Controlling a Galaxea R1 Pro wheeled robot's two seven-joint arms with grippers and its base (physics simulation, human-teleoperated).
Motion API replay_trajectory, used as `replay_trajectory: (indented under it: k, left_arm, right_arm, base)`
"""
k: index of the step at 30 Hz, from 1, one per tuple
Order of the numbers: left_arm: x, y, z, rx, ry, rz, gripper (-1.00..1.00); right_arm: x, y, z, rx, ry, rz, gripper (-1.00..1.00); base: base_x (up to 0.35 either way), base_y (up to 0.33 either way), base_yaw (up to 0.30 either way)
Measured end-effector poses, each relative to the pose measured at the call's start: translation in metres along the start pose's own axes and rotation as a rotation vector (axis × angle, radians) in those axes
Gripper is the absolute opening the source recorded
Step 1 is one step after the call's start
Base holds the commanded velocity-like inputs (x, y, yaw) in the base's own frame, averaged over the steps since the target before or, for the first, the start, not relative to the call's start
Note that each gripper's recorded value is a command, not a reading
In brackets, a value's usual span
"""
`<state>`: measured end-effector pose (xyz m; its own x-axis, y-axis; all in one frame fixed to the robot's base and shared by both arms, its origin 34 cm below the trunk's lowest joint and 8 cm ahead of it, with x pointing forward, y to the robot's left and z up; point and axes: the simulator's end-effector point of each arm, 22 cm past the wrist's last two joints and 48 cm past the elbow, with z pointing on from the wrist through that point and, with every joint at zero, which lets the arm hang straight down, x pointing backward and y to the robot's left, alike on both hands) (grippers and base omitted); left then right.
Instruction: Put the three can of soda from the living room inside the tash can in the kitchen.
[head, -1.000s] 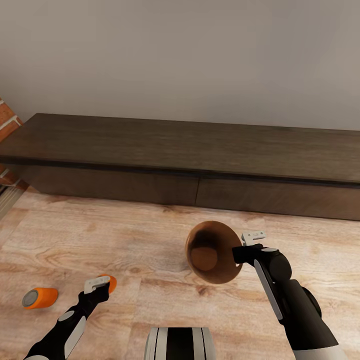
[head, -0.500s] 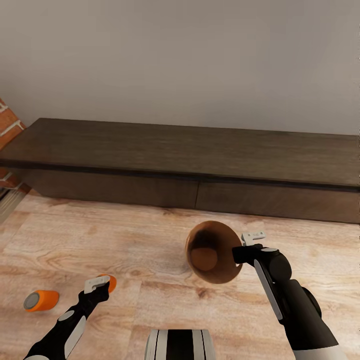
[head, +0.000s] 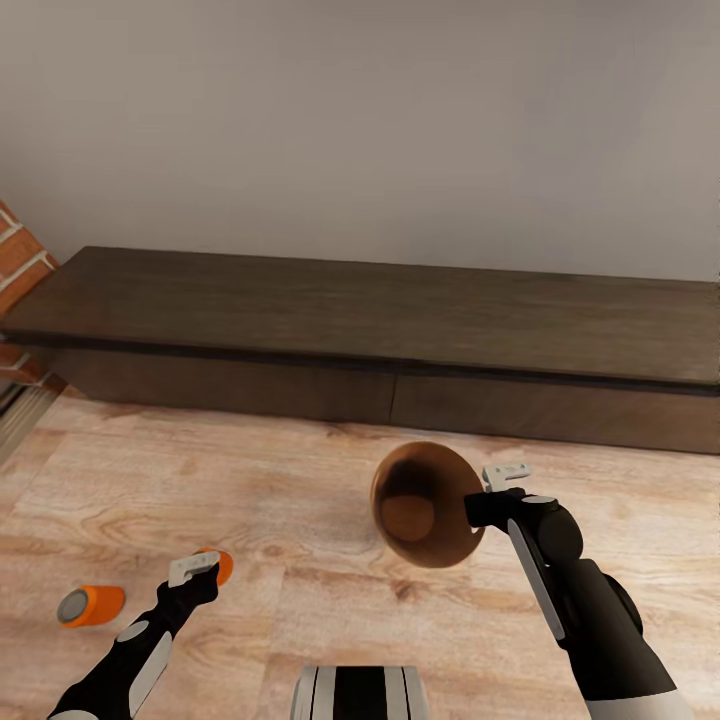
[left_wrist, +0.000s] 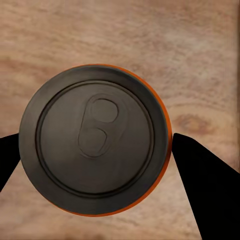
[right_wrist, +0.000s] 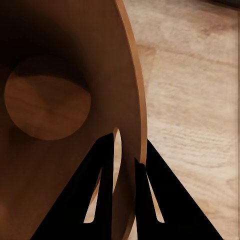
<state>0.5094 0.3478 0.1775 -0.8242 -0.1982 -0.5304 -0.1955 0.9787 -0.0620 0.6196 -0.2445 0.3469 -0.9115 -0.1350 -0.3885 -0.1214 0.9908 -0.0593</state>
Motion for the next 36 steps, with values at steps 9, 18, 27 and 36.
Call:
replay_trajectory:
  k: [9,18,27,36]
  left_arm:
    - [-0.015,-0.002,-0.014,0.000,0.000,0.000,-1.00]
    - [-0.015,-0.002,-0.014,0.000,-0.001,0.000,-1.00]
    - [-0.016,-0.002,-0.014,0.001,-0.002,0.000,-1.00]
    - [-0.016,-0.002,-0.014,0.001,-0.003,0.000,-1.00]
  right_arm:
    - [-0.012,-0.001,-0.016,-0.001,0.001,0.000,-1.00]
    - [-0.012,-0.001,-0.016,0.000,0.002,-0.001,-1.00]
    - [-0.012,-0.002,-0.016,0.001,0.001,-0.003,-1.00]
    - [-0.012,-0.002,-0.016,0.000,0.001,-0.003,-1.00]
  base:
    - [0.000,0.000,0.000]
    - [-0.037,0.000,0.000]
    - [-0.056,0.000,0.000]
    - [0.000,0.000,0.000]
